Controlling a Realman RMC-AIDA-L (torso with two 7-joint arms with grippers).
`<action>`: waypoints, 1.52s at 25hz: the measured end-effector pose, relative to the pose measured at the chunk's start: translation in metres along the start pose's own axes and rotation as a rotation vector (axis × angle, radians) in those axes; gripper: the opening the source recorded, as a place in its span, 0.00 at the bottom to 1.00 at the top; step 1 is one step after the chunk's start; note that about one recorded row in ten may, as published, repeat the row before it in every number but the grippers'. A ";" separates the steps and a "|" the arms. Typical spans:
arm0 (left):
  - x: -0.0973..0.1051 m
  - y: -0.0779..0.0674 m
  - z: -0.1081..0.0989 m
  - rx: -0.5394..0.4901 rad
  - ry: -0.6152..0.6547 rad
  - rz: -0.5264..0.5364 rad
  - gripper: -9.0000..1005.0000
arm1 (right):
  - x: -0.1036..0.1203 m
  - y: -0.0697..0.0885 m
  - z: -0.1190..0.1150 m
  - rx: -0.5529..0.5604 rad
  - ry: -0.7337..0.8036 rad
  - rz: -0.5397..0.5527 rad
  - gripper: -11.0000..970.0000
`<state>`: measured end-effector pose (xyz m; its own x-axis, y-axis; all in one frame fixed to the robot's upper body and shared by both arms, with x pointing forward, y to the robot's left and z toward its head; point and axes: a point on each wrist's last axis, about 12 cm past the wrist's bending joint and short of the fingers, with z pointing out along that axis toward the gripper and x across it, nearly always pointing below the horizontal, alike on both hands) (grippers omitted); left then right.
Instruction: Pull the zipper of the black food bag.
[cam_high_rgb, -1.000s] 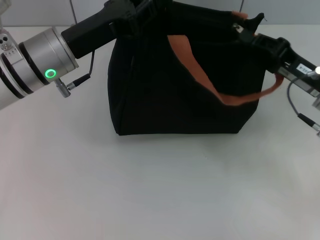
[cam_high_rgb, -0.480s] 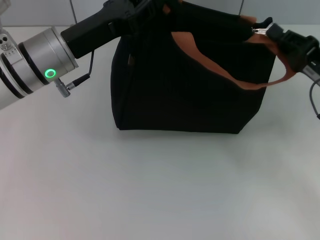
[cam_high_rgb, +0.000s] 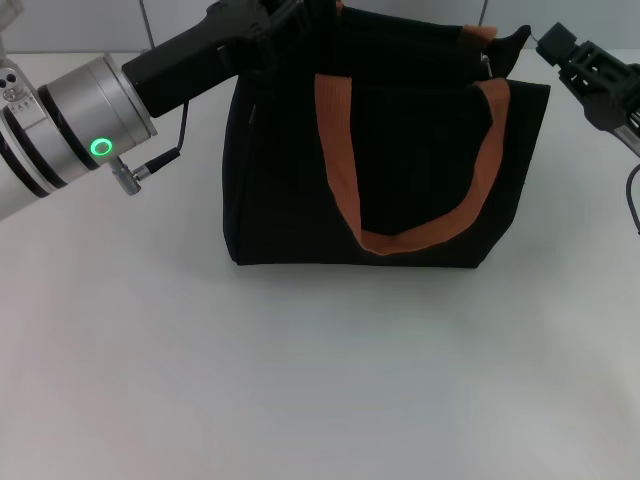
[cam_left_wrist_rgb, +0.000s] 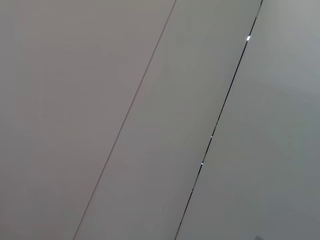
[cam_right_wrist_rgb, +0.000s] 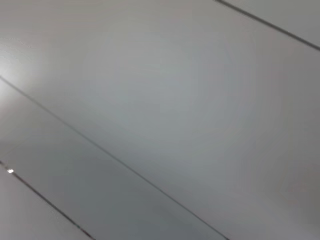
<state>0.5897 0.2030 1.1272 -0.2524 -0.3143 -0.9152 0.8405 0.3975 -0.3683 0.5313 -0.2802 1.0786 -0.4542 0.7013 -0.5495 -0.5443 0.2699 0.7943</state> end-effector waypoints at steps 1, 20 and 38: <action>0.000 0.000 0.000 -0.002 0.000 -0.001 0.08 | 0.000 0.003 -0.001 -0.024 -0.004 -0.023 0.07; -0.008 -0.014 -0.014 0.091 -0.139 0.224 0.17 | 0.010 0.014 -0.012 -0.102 -0.084 -0.219 0.54; 0.013 -0.044 -0.084 0.167 -0.200 0.330 0.78 | 0.009 0.025 -0.016 -0.209 -0.018 -0.407 0.78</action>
<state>0.5093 0.2539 1.1174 0.1281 -0.3615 -0.9235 0.9310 0.3648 -0.0136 0.5023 -0.2773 1.0896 -0.1622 0.5776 -0.8001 -0.8077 0.3881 0.4439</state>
